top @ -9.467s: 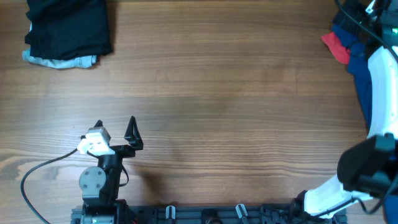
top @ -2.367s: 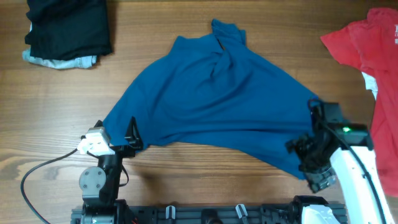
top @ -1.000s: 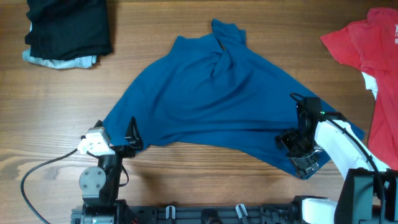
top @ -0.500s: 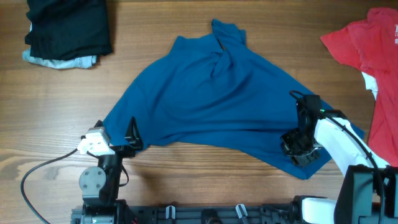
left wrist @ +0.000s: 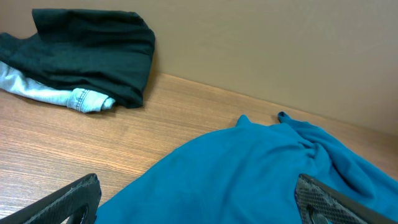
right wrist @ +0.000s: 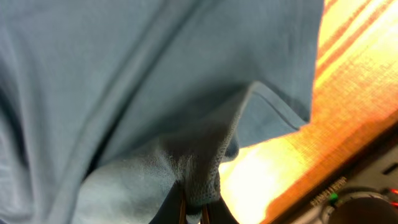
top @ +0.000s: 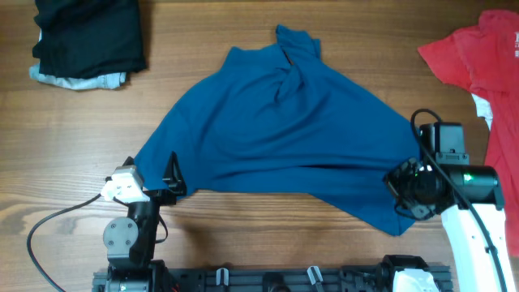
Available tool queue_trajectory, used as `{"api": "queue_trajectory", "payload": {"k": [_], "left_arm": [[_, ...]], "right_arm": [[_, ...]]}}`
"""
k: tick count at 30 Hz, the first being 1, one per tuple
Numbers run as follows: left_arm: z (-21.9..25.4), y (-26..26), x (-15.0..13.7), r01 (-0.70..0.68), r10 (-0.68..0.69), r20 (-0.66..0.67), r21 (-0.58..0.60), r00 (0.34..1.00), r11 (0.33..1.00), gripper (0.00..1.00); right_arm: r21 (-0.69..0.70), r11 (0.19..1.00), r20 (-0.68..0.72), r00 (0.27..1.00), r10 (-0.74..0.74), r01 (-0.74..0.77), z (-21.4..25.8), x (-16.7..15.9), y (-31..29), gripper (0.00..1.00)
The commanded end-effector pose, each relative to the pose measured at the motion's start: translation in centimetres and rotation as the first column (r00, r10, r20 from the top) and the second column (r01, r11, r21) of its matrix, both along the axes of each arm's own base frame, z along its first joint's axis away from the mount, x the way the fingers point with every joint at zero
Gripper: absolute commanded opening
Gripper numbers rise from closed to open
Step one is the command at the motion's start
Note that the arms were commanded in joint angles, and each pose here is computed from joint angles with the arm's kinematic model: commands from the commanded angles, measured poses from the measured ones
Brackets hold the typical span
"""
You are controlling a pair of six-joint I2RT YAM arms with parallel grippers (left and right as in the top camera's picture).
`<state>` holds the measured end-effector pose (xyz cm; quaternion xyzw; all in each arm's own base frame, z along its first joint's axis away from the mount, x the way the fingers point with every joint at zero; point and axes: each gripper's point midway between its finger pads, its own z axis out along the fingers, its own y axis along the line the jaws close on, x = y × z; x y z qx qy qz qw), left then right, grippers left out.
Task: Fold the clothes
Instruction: 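Grasp the lower-right hem of the blue shirt with the right gripper, then grasp the left edge of the blue shirt with the left gripper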
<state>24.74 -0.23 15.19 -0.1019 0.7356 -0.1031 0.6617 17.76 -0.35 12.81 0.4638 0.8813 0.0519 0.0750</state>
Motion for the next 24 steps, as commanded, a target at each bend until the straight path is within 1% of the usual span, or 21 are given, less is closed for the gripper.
{"api": "queue_trajectory", "payload": {"k": [1,6,7,8,9,11,12,14,16,17,19,20,21,22,23,24], "left_arm": [[-0.2,-0.3,0.0,0.014,-0.014,-0.001,0.011,1.000,1.000,1.00],[-0.2,-0.3,0.0,0.014,-0.014,-0.001,0.011,1.000,1.000,1.00],[-0.2,-0.3,0.0,0.014,-0.014,-0.001,0.009,1.000,1.000,1.00],[-0.2,-0.4,0.0,0.018,-0.018,0.000,-0.003,1.000,1.000,1.00],[2.5,-2.3,-0.1,0.131,-0.120,0.106,-0.105,0.987,0.986,1.00],[5.1,-4.5,-0.7,0.272,-0.243,0.201,-0.134,0.949,0.953,1.00],[6.9,-5.1,-1.2,0.314,-0.272,0.238,-0.158,0.932,0.936,1.00],[9.3,-4.8,-1.7,0.302,-0.259,0.256,-0.146,0.931,0.942,0.99],[12.0,-3.8,-2.0,0.233,-0.204,0.227,-0.107,0.952,0.967,0.99],[12.9,-3.3,-2.0,0.201,-0.182,0.196,-0.084,0.964,0.976,1.00],[14.1,-2.6,-1.3,0.145,-0.141,0.069,-0.057,0.988,0.988,1.00],[14.1,-2.1,-0.7,0.115,-0.117,-0.034,-0.051,0.993,0.992,1.00],[13.7,-1.7,-0.1,0.092,-0.096,-0.182,-0.030,0.979,0.995,1.00],[12.9,-1.5,0.4,0.093,-0.089,-0.342,-0.006,0.935,0.996,1.00],[12.2,-1.5,0.8,0.098,-0.091,-0.465,-0.009,0.881,0.995,1.00],[11.7,-1.5,1.0,0.097,-0.093,-0.539,-0.021,0.837,0.995,1.00]], "right_arm": [[0.010,0.998,-0.004,0.998,0.059,-0.059,0.6,-1.0,0.4,0.04],[0.012,0.997,0.020,0.997,0.081,-0.081,0.9,-1.1,0.5,0.04],[0.031,0.995,0.021,0.995,0.093,-0.094,0.9,-1.1,0.9,0.04],[0.051,0.988,0.023,0.989,0.147,-0.148,1.0,-1.3,1.4,0.04],[0.037,0.989,0.010,0.989,0.145,-0.146,0.9,-1.5,1.2,0.04],[0.030,0.989,0.010,0.989,0.144,-0.144,0.9,-1.5,1.0,0.04],[0.028,0.989,0.017,0.989,0.144,-0.144,0.9,-1.3,1.0,0.04],[0.025,0.989,0.035,0.989,0.143,-0.144,1.0,-0.9,1.0,0.04],[0.020,0.989,0.059,0.988,0.144,-0.145,1.1,-0.3,1.0,0.04],[0.019,0.989,0.067,0.987,0.144,-0.146,1.2,-0.1,1.0,0.05],[0.018,0.989,0.072,0.987,0.144,-0.146,1.2,0.0,1.0,0.05],[0.018,0.989,0.072,0.987,0.145,-0.146,1.2,0.0,1.0,0.05],[0.018,0.989,0.071,0.987,0.145,-0.146,1.2,0.0,1.0,0.05],[0.018,0.989,0.070,0.987,0.144,-0.146,1.2,0.0,1.0,0.05],[0.019,0.989,0.069,0.987,0.144,-0.146,1.2,0.0,1.0,0.05],[0.019,0.989,0.068,0.987,0.144,-0.146,1.2,-0.1,1.0,0.05]]}}
